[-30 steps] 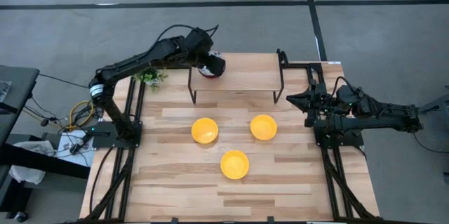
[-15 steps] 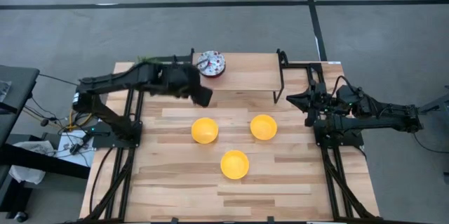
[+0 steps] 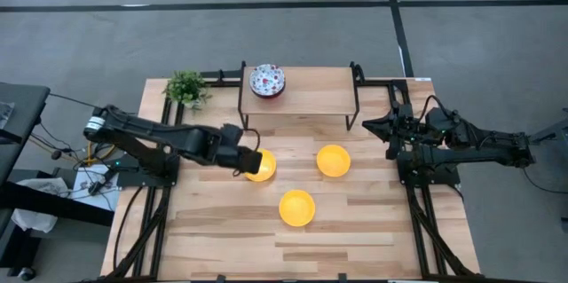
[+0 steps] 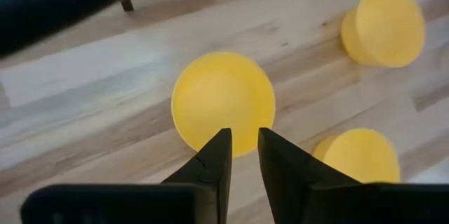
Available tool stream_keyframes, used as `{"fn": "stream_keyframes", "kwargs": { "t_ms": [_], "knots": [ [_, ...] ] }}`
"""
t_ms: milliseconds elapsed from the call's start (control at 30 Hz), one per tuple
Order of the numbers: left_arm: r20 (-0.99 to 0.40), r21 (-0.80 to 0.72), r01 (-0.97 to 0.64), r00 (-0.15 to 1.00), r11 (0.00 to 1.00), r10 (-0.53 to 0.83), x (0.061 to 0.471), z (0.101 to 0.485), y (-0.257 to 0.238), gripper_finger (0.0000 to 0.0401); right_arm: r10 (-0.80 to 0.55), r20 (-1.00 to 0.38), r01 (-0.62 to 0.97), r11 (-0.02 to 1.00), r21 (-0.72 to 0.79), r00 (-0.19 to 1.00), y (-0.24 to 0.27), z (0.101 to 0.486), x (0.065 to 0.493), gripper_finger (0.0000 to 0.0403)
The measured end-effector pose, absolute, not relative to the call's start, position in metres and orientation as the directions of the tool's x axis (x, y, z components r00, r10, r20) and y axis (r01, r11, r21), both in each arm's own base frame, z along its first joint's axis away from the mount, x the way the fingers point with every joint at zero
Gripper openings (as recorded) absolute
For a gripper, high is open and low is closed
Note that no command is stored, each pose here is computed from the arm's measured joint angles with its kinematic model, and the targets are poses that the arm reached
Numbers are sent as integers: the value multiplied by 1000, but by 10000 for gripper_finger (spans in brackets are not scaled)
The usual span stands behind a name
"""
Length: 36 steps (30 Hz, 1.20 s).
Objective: Pick & Place Mini bowls
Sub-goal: Put the left yellow bowl on the shelf
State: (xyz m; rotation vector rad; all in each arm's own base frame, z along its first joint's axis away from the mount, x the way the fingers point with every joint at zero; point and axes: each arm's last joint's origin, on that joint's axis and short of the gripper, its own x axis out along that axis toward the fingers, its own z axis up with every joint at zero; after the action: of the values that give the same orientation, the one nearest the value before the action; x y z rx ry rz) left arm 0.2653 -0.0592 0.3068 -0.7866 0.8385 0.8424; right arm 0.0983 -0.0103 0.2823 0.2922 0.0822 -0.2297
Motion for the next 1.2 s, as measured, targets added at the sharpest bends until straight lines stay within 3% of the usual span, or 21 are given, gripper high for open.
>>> {"fn": "stream_keyframes", "kwargs": {
  "t_ms": [300,533,1200],
  "knots": [
    [-884,-183,-884,340,431,321,261,263,-54,138,-212,-113,236,932,276,971,-10,282,98,17],
    [-903,-254,-888,359,383,235,265,232,-43,198,-213,-113,236,932,275,971,-10,282,98,17],
    [-935,-273,-918,323,288,145,260,195,-16,195,-213,-113,239,916,323,970,-10,282,98,17]
  ]
}}
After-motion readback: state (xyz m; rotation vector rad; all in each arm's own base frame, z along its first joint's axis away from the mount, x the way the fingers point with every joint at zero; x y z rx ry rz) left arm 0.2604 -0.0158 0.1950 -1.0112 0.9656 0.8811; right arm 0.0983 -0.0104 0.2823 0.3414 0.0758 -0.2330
